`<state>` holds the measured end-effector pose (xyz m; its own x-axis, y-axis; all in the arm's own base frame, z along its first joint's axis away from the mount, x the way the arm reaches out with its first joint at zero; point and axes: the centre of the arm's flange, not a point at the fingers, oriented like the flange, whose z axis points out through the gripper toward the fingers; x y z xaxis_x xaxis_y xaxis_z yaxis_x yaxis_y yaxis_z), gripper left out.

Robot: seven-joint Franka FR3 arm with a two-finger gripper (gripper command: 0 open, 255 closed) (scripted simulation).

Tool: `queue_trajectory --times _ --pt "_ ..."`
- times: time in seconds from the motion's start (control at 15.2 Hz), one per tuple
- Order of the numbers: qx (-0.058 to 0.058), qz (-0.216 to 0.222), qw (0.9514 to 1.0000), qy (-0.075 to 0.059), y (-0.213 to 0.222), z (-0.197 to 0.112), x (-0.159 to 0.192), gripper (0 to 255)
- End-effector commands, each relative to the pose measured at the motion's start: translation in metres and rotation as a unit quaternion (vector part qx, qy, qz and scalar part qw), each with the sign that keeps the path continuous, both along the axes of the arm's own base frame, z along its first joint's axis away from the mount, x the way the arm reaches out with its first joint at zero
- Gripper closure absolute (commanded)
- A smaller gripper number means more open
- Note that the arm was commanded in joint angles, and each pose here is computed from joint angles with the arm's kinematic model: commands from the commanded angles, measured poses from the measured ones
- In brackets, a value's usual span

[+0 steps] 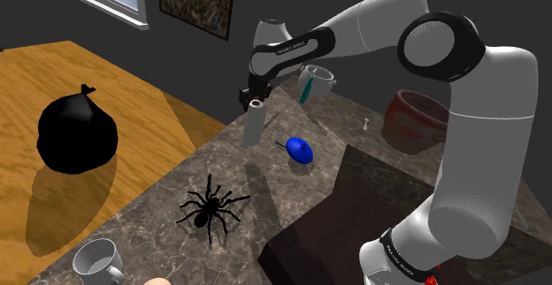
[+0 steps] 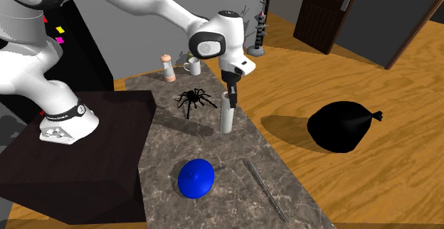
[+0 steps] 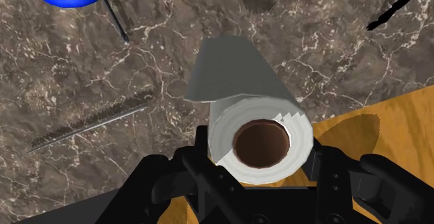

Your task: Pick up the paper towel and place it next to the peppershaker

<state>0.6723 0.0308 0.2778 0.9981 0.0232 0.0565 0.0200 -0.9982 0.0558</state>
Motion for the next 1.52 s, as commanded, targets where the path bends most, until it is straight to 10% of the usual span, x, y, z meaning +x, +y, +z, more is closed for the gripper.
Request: queue_trajectory --times 0.0,1.45 --pt "0.000 0.000 1.0000 0.000 -0.002 0.011 0.000 255" --pt "0.000 0.000 1.0000 0.000 -0.002 0.127 0.000 255"
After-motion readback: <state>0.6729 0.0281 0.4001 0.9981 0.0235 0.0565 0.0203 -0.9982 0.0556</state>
